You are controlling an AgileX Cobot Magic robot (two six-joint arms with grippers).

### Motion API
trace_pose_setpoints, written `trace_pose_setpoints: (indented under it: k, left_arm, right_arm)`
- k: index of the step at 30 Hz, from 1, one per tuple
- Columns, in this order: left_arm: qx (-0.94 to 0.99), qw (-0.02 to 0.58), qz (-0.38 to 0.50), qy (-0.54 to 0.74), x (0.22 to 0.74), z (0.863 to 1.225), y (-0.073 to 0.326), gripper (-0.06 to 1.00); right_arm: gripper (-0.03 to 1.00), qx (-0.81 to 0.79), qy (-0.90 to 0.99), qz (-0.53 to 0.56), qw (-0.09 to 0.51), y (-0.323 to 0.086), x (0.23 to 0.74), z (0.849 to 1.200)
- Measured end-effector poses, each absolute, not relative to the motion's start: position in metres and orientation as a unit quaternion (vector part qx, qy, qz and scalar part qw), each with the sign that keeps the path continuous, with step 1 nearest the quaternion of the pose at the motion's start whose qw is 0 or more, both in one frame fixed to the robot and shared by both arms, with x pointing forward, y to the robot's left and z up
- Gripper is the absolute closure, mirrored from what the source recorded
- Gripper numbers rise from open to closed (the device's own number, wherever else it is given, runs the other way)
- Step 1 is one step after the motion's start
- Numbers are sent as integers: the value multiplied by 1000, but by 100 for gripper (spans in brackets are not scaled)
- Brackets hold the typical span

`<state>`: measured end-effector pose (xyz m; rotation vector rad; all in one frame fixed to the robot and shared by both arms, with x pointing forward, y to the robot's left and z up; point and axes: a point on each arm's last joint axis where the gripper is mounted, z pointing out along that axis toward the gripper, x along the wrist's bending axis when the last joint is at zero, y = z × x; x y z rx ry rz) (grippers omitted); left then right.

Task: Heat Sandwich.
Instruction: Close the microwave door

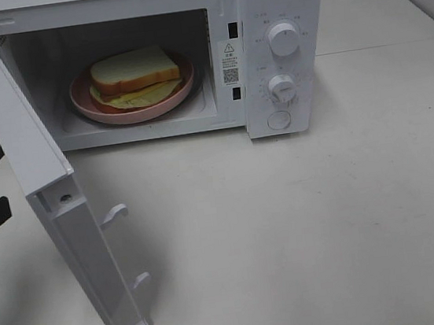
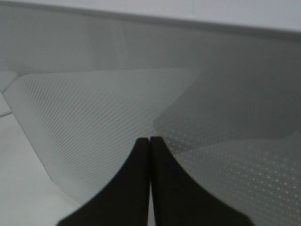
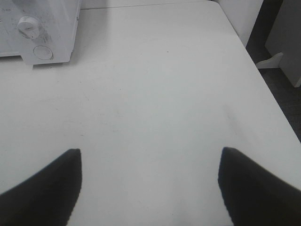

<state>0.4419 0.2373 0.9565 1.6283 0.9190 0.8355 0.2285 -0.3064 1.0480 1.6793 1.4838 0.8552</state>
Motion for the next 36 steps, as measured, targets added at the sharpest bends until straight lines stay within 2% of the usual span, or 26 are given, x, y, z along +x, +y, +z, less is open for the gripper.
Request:
trace_pose_setpoints:
  k: [17,31,36]
  left_arm:
    - [644,532,370,406,438,963,211,94]
    - [644,527,367,415,461,961,191,94]
    - [643,539,356,410,471,962,167,94]
  right_arm:
    - [20,652,576,332,363,-306,228,1048]
    - [20,652,576,332,363,-306,228,1048]
    - [20,652,576,332,363,-306,228,1048]
